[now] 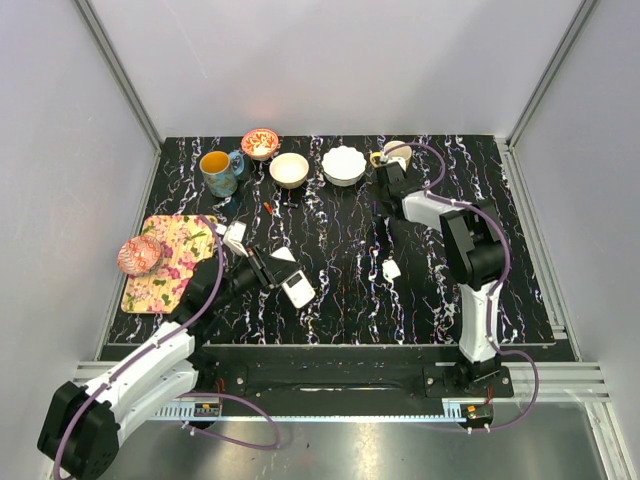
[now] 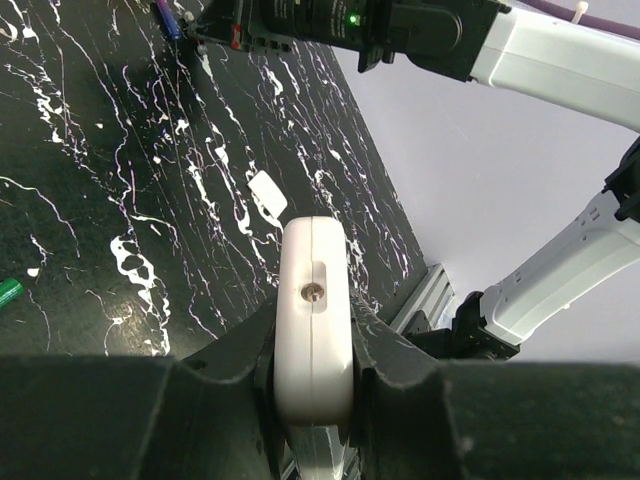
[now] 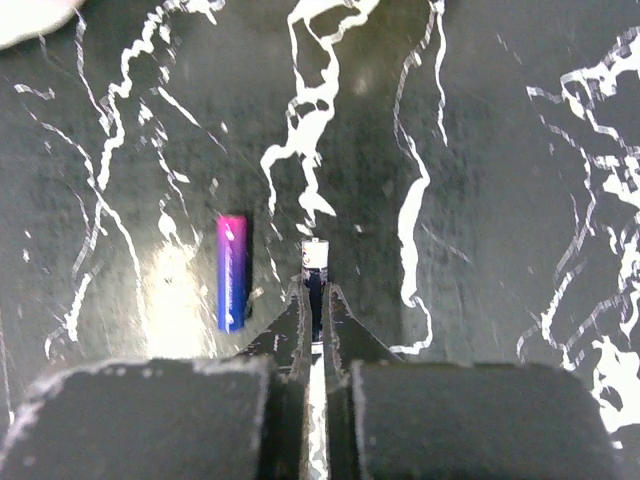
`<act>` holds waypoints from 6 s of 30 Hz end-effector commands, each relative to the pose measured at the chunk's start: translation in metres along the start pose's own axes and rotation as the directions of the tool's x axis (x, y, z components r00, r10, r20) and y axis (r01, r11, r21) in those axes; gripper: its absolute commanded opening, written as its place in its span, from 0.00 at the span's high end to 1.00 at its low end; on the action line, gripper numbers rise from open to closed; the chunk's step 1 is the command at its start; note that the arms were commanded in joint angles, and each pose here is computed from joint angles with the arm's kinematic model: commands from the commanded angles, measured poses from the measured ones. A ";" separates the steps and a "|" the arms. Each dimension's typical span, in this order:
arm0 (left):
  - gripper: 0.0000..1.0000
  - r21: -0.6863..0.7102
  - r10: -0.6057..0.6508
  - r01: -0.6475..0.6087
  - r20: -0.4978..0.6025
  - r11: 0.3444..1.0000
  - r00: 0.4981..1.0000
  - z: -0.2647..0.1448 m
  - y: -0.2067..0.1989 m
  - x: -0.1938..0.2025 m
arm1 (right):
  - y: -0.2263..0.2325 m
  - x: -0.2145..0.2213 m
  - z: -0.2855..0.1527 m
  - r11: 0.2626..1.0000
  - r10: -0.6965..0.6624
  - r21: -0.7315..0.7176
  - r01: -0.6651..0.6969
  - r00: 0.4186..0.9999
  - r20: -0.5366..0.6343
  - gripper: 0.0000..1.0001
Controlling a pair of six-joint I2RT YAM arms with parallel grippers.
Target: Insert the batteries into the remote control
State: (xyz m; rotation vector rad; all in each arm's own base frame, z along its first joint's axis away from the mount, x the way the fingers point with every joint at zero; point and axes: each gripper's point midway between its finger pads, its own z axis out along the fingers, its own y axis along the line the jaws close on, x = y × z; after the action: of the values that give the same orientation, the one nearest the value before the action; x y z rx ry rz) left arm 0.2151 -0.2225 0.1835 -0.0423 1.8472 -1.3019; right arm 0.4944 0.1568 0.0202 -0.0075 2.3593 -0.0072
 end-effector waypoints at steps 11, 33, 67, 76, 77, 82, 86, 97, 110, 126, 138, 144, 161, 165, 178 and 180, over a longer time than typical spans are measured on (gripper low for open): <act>1.00 0.109 0.020 -0.030 0.097 0.994 0.995 -0.007 -0.040 -0.029 | 0.081 0.016 -0.178 0.865 -0.361 -0.324 0.382 0.924 0.126 1.00; 1.00 0.169 -0.014 -0.007 0.126 0.986 0.992 -0.030 -0.041 -0.016 | 0.111 0.087 -0.136 0.509 -0.721 -0.323 0.798 0.600 0.347 1.00; 1.00 0.150 -0.012 -0.006 0.118 0.989 0.993 -0.028 -0.036 -0.014 | 0.107 0.090 -0.116 0.554 -0.750 -0.310 0.773 0.625 0.216 0.62; 1.00 0.153 -0.010 -0.008 0.120 0.988 0.993 -0.028 -0.037 -0.015 | 0.110 0.083 -0.108 0.582 -0.745 -0.302 0.755 0.644 0.175 0.62; 1.00 0.151 -0.011 -0.007 0.118 0.989 0.993 -0.028 -0.036 -0.014 | 0.109 0.084 -0.105 0.583 -0.745 -0.305 0.753 0.645 0.169 0.63; 1.00 0.146 -0.014 -0.003 0.118 0.989 0.993 -0.027 -0.034 -0.013 | 0.107 0.085 -0.101 0.604 -0.734 -0.308 0.735 0.664 0.146 0.63; 1.00 0.146 -0.012 -0.006 0.122 0.989 0.992 -0.027 -0.034 -0.014 | 0.106 0.082 -0.102 0.610 -0.730 -0.307 0.731 0.669 0.143 0.63; 1.00 0.150 -0.013 -0.006 0.124 0.989 0.992 -0.027 -0.034 -0.014 | 0.100 0.090 -0.109 0.603 -0.741 -0.328 0.727 0.663 0.107 0.72; 1.00 0.129 -0.006 -0.003 0.065 0.992 0.998 -0.017 -0.044 -0.020 | 0.103 0.032 -0.140 0.760 -0.571 -0.227 0.609 0.793 0.213 1.00; 1.00 0.263 -0.078 0.167 -0.318 0.950 0.945 0.033 -0.075 -0.030 | 0.096 0.001 -0.389 0.651 -0.396 -0.393 0.649 0.733 0.554 1.00; 1.00 0.342 0.009 0.220 -0.559 0.913 0.829 0.032 -0.095 -0.007 | 0.157 0.063 -0.459 0.207 -0.373 -0.487 0.849 0.529 0.762 1.00; 1.00 0.351 0.062 0.189 -0.594 0.917 0.802 0.031 -0.099 0.007 | 0.177 0.071 -0.460 0.156 -0.362 -0.434 0.887 0.460 0.811 1.00; 1.00 0.317 0.011 0.258 -0.651 0.913 0.759 0.026 -0.110 0.018 | 0.211 0.088 -0.458 0.027 -0.406 -0.317 0.948 0.300 0.863 1.00; 1.00 0.319 0.014 0.261 -0.657 0.911 0.753 0.025 -0.113 0.021 | 0.211 0.088 -0.454 0.019 -0.415 -0.295 0.955 0.276 0.867 1.00; 1.00 0.330 0.026 0.258 -0.659 0.908 0.751 0.022 -0.118 0.021 | 0.208 0.090 -0.449 0.034 -0.420 -0.285 0.958 0.272 0.866 1.00; 1.00 0.330 0.028 0.257 -0.661 0.908 0.750 0.023 -0.119 0.022 | 0.208 0.092 -0.447 0.034 -0.426 -0.295 0.955 0.281 0.860 1.00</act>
State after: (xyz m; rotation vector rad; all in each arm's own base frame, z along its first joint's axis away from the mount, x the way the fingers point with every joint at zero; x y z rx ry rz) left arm 0.1710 -0.3034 0.2340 0.5203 2.2073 -1.9211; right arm 0.1105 0.3620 0.2532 -1.6455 1.2254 0.5322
